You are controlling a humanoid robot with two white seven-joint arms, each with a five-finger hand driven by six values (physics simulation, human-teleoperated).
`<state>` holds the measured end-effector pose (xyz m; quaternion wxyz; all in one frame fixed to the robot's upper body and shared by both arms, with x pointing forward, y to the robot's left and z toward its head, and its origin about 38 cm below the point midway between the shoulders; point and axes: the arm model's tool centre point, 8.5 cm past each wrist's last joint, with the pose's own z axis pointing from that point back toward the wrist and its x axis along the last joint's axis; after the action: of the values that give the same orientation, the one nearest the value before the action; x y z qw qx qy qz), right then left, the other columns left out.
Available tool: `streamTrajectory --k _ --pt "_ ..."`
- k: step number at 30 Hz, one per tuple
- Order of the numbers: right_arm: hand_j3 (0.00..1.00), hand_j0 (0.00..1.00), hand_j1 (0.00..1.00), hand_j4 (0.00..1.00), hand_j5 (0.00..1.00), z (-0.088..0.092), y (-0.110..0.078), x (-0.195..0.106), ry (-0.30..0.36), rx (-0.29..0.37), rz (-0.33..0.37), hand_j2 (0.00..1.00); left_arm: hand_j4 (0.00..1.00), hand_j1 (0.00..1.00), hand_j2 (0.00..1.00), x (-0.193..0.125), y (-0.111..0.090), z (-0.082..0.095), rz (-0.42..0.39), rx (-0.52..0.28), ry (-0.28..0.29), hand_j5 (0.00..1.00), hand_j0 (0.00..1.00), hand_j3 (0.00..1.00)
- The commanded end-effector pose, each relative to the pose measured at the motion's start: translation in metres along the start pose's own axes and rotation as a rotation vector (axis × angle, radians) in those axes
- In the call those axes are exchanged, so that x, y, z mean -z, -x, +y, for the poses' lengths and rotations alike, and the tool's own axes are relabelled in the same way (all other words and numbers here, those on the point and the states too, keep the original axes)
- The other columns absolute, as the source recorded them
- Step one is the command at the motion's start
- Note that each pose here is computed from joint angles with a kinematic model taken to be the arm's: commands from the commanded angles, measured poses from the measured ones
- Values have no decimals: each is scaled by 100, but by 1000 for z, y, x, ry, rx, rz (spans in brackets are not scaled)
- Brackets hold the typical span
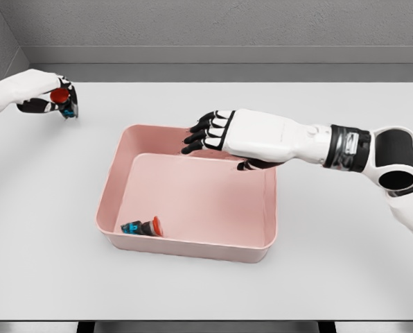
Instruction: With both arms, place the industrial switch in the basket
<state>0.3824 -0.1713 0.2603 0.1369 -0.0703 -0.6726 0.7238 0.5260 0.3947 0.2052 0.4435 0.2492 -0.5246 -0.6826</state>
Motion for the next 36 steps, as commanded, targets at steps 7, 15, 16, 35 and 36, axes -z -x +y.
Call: streamTrajectory --k 7,15,16,35,36 --pt "100 100 100 100 100 -24 39 -149 135 -22 409 100 47 47 47 -1 -16 20 -57 35 -46 47 47 47" --pt "100 100 100 100 100 -6 36 -165 138 21 455 100 47 47 47 2 -37 34 -120 70 -77 47 47 47" --pt "100 100 100 100 100 -6 36 -165 138 21 455 100 47 47 47 3 -39 35 -127 74 -79 47 47 47" --pt "100 100 100 100 100 -2 36 -164 122 24 455 100 47 47 47 -8 -108 51 -332 207 -115 47 47 47" --pt "100 100 100 100 100 -3 36 -164 125 22 456 100 47 47 47 -7 -111 47 -343 205 -111 47 47 47"
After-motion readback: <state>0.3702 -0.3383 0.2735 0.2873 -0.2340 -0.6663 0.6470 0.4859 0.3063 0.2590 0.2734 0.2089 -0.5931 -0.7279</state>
